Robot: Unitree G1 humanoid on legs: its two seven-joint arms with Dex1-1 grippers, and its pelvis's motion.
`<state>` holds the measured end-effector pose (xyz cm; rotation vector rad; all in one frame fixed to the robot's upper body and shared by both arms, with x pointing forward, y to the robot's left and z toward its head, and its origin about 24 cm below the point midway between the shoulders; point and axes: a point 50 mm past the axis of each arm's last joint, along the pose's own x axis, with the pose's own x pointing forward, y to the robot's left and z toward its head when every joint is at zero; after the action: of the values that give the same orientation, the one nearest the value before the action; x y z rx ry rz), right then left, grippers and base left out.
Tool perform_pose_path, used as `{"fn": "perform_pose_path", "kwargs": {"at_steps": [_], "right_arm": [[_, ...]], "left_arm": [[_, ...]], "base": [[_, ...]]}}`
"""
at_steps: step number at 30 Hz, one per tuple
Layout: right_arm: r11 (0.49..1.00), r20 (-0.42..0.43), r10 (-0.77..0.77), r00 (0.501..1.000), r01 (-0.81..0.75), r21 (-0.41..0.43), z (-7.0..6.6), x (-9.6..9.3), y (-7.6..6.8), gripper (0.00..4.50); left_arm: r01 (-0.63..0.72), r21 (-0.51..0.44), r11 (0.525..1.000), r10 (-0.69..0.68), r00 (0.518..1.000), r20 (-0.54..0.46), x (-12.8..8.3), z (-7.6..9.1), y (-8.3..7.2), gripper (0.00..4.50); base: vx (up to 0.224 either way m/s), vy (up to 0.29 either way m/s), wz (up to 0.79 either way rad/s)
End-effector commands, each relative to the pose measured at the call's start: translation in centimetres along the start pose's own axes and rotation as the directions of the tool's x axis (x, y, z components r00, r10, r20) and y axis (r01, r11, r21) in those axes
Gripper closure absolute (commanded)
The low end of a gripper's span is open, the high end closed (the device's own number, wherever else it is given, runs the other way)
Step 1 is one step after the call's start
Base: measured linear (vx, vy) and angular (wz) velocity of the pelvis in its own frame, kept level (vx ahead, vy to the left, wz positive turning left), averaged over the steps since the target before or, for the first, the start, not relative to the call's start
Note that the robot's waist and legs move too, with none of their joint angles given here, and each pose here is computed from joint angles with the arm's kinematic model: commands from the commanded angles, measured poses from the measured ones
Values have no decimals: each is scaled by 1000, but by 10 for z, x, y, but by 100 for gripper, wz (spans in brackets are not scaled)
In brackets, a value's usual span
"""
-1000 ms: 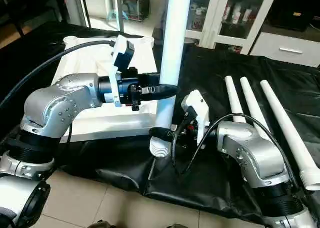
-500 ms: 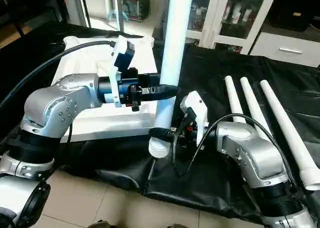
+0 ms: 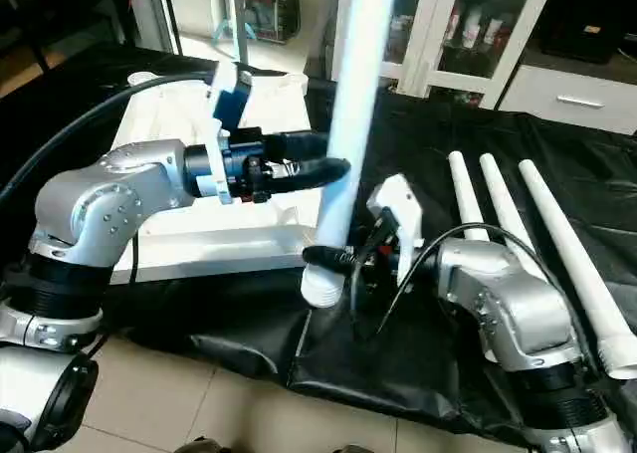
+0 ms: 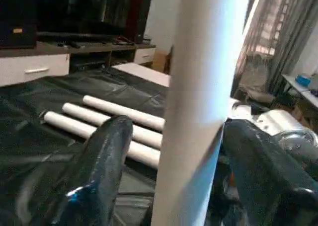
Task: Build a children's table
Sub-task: Insert table leg to table base
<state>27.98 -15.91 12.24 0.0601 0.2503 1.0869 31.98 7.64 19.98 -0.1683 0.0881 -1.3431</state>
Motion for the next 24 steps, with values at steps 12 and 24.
{"fn": "perform_pose_path", "kwargs": {"at_steps": [12, 24], "right_arm": [[886, 140, -446, 884, 458, -67, 7, -16, -44, 266], [875, 197, -470, 860, 484, -25, 2, -7, -40, 266]], "left_arm": [[-164, 297, 941, 250, 928, -277, -18, -68, 28, 56], [-97, 348, 933, 253, 862, -439, -28, -122, 37, 91]], "base": [[0, 0, 0], [0, 0, 0]]}}
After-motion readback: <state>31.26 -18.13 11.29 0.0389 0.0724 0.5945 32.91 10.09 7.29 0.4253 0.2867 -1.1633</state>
